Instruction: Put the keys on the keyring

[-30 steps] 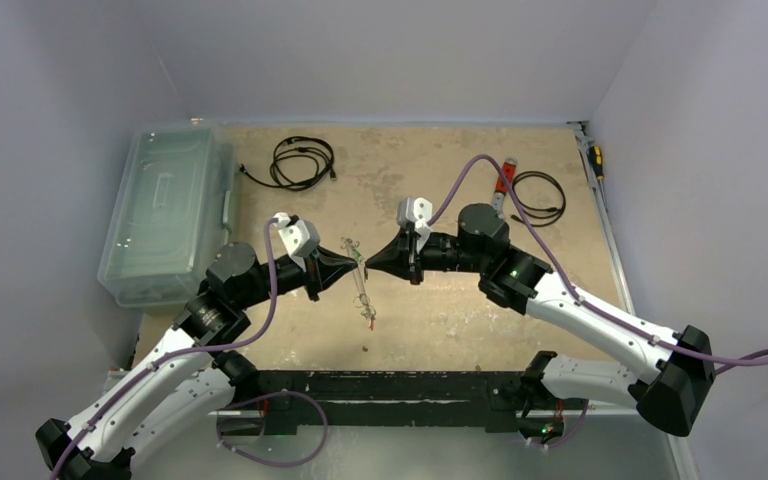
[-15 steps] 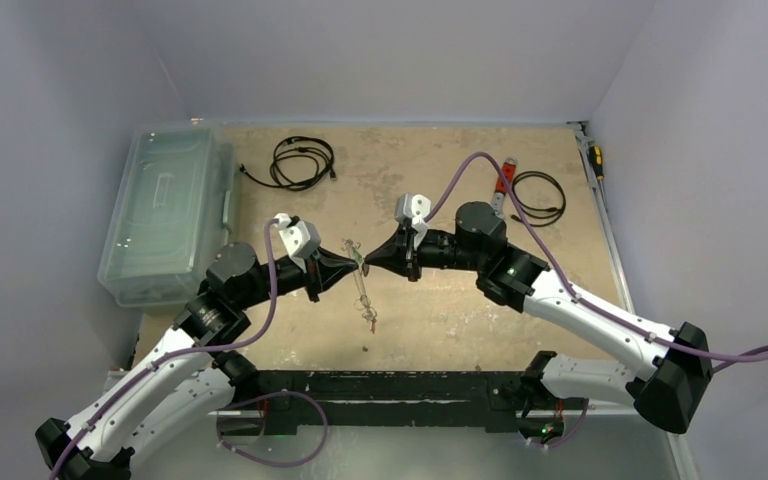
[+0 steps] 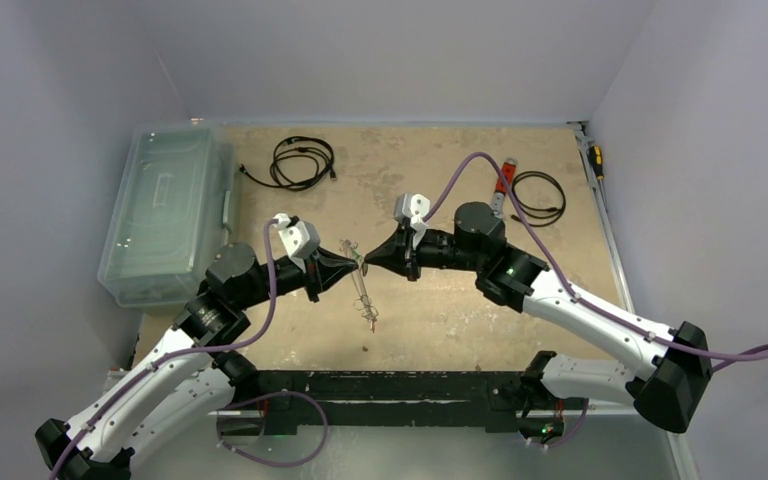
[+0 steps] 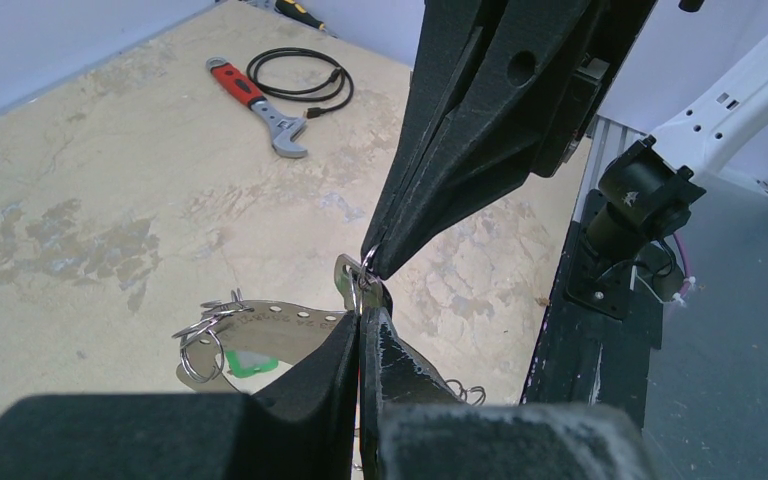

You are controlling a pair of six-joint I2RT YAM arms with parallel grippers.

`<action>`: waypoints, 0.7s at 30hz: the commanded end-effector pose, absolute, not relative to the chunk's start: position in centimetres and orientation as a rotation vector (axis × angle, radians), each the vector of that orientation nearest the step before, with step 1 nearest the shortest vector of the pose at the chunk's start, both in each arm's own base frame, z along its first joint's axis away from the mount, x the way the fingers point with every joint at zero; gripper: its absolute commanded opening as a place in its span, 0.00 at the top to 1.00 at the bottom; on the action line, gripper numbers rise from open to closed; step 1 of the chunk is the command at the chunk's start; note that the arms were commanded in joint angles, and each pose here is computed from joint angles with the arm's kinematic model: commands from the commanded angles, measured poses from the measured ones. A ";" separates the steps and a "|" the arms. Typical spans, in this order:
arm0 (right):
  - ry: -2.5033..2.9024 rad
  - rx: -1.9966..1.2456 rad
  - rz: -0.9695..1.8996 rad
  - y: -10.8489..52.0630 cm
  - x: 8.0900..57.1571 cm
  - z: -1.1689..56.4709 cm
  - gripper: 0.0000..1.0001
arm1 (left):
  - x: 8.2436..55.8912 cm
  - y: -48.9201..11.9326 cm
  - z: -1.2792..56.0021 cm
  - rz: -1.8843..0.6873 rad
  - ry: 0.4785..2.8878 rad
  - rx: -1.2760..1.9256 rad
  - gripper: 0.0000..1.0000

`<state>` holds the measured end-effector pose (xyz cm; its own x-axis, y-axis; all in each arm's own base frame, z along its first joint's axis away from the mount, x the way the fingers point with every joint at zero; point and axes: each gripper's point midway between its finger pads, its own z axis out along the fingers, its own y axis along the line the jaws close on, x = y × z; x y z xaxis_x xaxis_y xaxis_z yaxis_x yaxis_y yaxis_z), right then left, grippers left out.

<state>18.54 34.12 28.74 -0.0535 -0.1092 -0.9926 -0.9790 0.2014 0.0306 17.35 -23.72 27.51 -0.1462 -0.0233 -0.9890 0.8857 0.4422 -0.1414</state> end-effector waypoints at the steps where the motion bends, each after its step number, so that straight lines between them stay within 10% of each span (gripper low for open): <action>1: 1.387 -1.098 1.027 34.5 18.9 30.2 1.00 | 16.8 -24.0 30.1 -0.987 1.401 0.795 1.00; 21: 1.408 -1.096 1.026 34.2 18.8 29.4 1.00 | 16.9 -23.9 30.2 -0.978 1.399 0.791 1.00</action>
<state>18.54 34.24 28.16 -0.0758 -0.1218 -0.9897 -0.9781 0.2020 0.0501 17.33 -23.69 27.57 -0.1444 -0.0248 -0.9892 0.8856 0.4427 -0.1404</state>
